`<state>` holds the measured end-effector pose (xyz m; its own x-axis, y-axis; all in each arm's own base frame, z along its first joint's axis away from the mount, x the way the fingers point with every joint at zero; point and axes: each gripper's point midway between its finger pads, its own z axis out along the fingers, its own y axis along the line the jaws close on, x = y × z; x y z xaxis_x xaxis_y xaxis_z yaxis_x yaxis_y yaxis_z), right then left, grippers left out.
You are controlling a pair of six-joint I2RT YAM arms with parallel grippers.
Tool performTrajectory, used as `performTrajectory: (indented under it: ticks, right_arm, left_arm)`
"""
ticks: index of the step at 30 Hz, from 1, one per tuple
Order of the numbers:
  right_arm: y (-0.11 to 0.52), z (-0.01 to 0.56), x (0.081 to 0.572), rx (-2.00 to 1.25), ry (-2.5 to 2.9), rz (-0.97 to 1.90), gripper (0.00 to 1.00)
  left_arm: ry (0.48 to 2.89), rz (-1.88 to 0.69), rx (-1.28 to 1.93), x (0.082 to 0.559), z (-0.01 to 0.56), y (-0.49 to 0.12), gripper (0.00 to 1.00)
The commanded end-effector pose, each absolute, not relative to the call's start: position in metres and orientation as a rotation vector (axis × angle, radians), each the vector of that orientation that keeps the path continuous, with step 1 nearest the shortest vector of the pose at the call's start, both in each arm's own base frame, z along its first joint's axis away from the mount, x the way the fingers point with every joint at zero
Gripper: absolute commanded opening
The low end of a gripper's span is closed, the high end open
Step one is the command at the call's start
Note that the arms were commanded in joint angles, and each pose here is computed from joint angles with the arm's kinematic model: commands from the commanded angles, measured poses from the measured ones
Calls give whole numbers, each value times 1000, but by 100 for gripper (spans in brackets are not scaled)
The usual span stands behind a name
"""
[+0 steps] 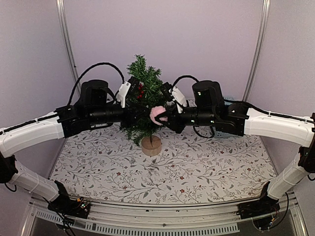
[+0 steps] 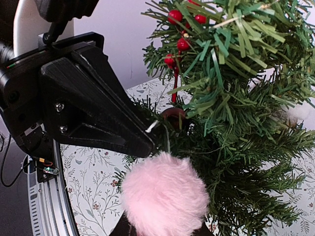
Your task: Decorate the small christmas tree
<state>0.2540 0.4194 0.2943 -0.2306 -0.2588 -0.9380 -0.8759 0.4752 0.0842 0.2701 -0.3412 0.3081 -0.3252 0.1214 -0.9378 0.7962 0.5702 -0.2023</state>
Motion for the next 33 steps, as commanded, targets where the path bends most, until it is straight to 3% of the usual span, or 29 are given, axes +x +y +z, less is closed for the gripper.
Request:
performTrajectory:
  ticks: [1, 12, 33]
  right_arm:
    - [420, 294, 253, -970, 1736, 781, 0]
    - [420, 293, 254, -971, 1739, 778, 0]
    - [420, 293, 254, -970, 1742, 776, 0]
  left_arm:
    - [1785, -908, 755, 267, 320, -342, 0]
    - [1853, -959, 805, 259, 319, -348, 0]
    - [1931, -912, 671, 290, 309, -324, 0]
